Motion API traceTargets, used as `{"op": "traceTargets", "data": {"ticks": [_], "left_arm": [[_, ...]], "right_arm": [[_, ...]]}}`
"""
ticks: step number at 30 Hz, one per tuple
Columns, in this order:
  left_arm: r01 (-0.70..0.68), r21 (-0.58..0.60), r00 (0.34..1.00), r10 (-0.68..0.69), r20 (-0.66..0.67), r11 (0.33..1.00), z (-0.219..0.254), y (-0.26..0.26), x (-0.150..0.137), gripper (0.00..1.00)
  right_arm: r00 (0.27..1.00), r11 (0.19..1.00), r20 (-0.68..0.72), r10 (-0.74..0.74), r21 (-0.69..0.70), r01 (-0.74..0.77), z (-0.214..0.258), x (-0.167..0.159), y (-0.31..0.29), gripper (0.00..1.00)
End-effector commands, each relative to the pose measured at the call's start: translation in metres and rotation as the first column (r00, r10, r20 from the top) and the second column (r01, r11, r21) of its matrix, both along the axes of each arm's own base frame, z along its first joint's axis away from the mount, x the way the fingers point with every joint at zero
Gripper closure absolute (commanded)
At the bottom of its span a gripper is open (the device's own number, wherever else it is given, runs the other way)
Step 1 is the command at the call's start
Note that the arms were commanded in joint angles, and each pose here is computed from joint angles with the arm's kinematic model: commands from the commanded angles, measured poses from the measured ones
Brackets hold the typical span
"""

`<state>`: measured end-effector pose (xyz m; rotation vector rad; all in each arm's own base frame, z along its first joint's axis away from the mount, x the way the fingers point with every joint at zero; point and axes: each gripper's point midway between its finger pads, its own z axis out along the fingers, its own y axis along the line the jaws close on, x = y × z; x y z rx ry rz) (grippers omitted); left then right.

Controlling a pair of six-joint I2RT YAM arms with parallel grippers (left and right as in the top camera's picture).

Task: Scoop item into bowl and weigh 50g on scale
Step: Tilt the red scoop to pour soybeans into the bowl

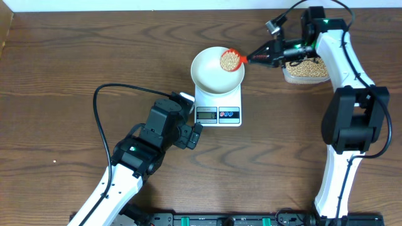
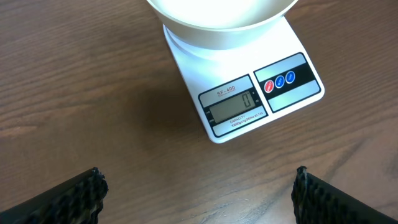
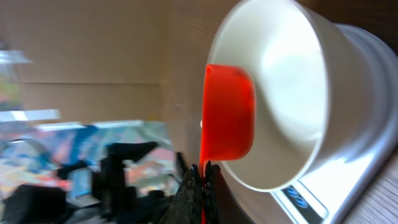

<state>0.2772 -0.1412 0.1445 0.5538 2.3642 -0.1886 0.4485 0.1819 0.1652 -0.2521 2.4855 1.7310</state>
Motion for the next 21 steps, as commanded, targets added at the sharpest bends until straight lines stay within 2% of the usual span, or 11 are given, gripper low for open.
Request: {"op": "traceTargets", "data": {"ticks": [1, 9, 16, 21], "left_arm": [[-0.003, 0.005, 1.0, 0.003, 0.007, 1.0, 0.003, 0.001, 0.003, 0.03], [-0.003, 0.005, 1.0, 0.003, 0.007, 1.0, 0.003, 0.001, 0.002, 0.03], [-0.003, 0.005, 1.0, 0.003, 0.007, 1.0, 0.003, 0.001, 0.002, 0.03], [-0.003, 0.005, 1.0, 0.003, 0.007, 1.0, 0.003, 0.001, 0.003, 0.03]], "right_arm": [[0.992, 0.985, 0.122, 0.031, -0.17, -0.01, 0.014, -0.004, 0.005, 0.99], [0.969, 0.929, 0.22, 0.11, -0.369, -0.021, 0.004, -0.008, 0.024, 0.99], [0.935, 0.836, 0.291, 0.204, -0.549, -0.011, -0.017, -0.008, 0.05, 0.99], [0.923, 0.757, 0.322, 0.212, -0.651, 0.053, -0.027, -0.002, 0.058, 0.99]]}}
